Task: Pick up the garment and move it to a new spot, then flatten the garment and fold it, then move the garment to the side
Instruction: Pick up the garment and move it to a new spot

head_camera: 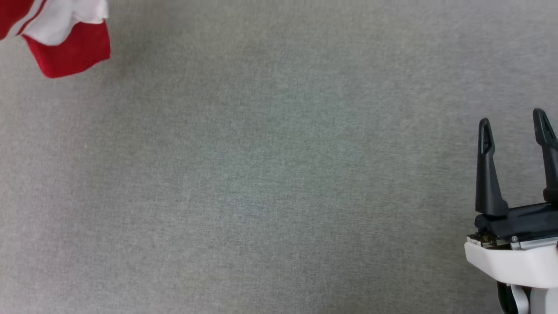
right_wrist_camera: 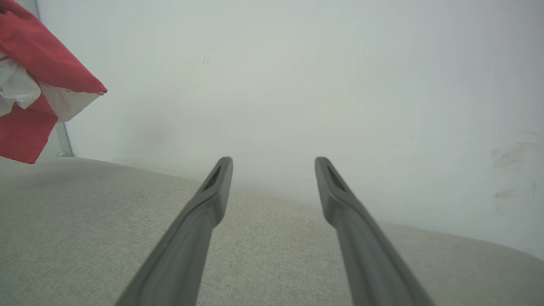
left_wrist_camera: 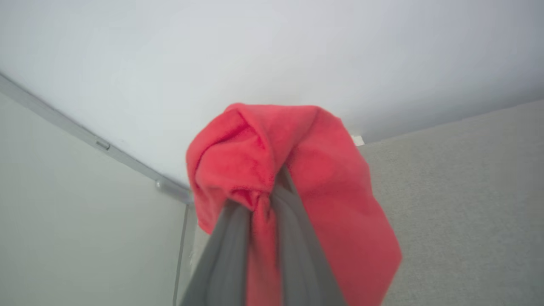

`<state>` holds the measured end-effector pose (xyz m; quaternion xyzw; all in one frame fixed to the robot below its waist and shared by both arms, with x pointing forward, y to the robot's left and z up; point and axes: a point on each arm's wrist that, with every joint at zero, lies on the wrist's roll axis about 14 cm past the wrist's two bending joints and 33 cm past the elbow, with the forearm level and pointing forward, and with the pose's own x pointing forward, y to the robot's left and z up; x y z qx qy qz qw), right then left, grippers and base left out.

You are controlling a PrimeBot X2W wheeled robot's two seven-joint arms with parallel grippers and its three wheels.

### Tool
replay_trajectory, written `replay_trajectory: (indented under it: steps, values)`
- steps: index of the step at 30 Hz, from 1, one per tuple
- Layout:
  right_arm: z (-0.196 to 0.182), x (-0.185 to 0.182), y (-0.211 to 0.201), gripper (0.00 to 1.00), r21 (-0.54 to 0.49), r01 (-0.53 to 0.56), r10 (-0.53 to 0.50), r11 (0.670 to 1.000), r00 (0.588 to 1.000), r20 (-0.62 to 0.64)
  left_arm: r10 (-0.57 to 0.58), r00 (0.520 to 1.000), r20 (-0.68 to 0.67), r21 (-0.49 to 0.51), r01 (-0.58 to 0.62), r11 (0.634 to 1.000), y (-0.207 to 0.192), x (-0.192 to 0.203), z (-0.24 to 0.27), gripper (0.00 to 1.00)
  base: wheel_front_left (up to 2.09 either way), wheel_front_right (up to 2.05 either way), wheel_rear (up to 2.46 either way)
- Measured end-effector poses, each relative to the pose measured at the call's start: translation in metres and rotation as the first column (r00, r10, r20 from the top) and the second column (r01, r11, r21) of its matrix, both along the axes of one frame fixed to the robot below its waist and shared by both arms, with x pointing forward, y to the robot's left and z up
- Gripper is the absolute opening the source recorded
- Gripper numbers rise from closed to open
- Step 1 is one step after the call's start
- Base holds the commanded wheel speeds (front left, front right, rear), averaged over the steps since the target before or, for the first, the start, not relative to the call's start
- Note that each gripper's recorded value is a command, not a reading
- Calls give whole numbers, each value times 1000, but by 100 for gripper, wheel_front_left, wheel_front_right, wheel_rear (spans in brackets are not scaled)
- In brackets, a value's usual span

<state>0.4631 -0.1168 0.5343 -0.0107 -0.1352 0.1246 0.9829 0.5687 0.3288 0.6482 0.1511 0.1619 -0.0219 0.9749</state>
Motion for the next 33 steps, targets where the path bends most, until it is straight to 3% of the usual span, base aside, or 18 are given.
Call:
replay_trajectory:
  steps: [5, 10, 17, 22, 23, 25, 28, 33]
  values:
    - [20, -14, -13, 100, 1, 34, -34, 999, 999, 34, -183, 979, 88, 14, 182, 983, -70, 5, 41, 0, 0, 0, 0]
    - [34, -28, -32, 100, 22, 84, -85, 996, 995, 53, -347, 930, 122, 26, 347, 938, -139, 7, 55, 0, 0, 0, 0]
    - [47, -47, -61, 100, 20, 166, -167, 986, 983, 75, -563, 821, 94, 19, 564, 826, -235, 0, 31, 0, 0, 0, 0]
    - [50, -55, -74, 100, 16, 203, -204, 979, 976, 78, -680, 734, 0, -55, 679, 733, -292, -18, -29, 0, 0, 0, 0]
    - [49, -56, -79, 100, 12, 220, -221, 975, 973, 72, -746, 663, -57, -108, 739, 665, -325, -36, -68, 0, 0, 0, 0]
    - [46, -55, -83, 100, 9, 232, -232, 973, 971, 65, -786, 611, -100, -154, 771, 619, -345, -52, -98, 0, 0, 0, 0]
    - [41, -54, -89, 100, 8, 246, -246, 969, 968, 52, -821, 542, -180, -205, 796, 570, -364, -76, -146, 0, 0, 0, 0]
    - [31, -52, -97, 100, 0, 270, -269, 963, 963, 21, -848, 440, -296, -323, 789, 522, -385, -121, -219, 0, 0, 0, 0]
